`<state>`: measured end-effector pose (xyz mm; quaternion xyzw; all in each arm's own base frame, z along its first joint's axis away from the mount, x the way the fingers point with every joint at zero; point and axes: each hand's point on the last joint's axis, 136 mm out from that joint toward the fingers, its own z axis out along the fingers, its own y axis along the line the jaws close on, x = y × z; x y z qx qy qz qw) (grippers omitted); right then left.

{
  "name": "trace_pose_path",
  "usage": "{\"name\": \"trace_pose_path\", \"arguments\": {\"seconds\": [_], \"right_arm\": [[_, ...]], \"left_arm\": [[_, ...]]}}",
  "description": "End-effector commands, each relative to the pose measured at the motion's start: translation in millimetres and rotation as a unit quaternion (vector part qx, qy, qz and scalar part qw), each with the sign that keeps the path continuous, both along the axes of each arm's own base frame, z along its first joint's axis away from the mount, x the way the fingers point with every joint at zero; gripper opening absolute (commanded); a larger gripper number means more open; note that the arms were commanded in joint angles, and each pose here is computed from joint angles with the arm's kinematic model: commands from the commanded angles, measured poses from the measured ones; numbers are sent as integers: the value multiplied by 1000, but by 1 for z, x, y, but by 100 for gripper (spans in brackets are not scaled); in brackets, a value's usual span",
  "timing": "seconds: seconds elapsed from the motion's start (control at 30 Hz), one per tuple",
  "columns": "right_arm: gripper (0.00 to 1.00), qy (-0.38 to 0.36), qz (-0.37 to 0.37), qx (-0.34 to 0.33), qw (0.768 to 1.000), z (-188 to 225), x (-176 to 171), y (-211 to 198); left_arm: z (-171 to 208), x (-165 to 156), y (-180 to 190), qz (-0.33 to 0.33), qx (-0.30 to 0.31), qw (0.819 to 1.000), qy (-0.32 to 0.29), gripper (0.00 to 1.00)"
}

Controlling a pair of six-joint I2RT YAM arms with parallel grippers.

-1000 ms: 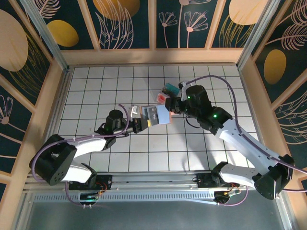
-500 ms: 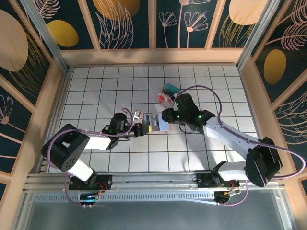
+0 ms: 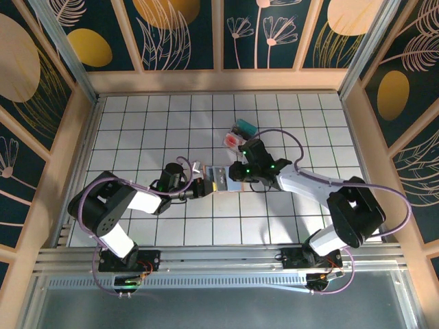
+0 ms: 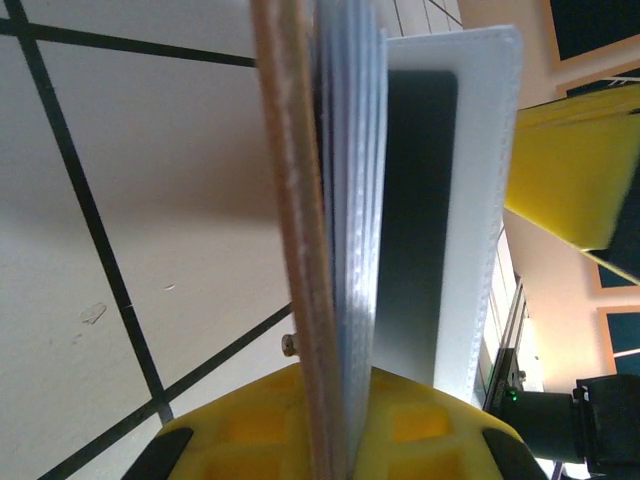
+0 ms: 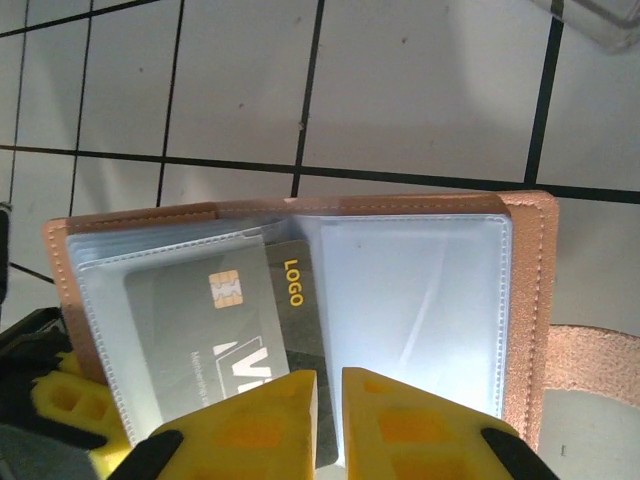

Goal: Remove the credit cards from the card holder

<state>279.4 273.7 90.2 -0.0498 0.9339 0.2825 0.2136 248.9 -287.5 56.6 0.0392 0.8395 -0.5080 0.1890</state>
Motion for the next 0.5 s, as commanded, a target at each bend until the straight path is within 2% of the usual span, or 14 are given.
{"name": "trace_pose_path", "arguments": {"seconds": [0.0,0.3,0.4,0.47], "right_arm": [[14,11,1,5,1000,-11,-1,3],[11,31,5,1,1000,-33,-3,6],[10,37,4,-1,999,-41,-4,6],[10,40,5,-1,999,-44,-5,6]], "left_arm": [[-1,3,-3,1,4,1000,0,6],[-8,7,1,9,35,999,5,20],[-10,8,5,13,52,999,6,33],[-11,7,8,16,64,998,4,37]]}}
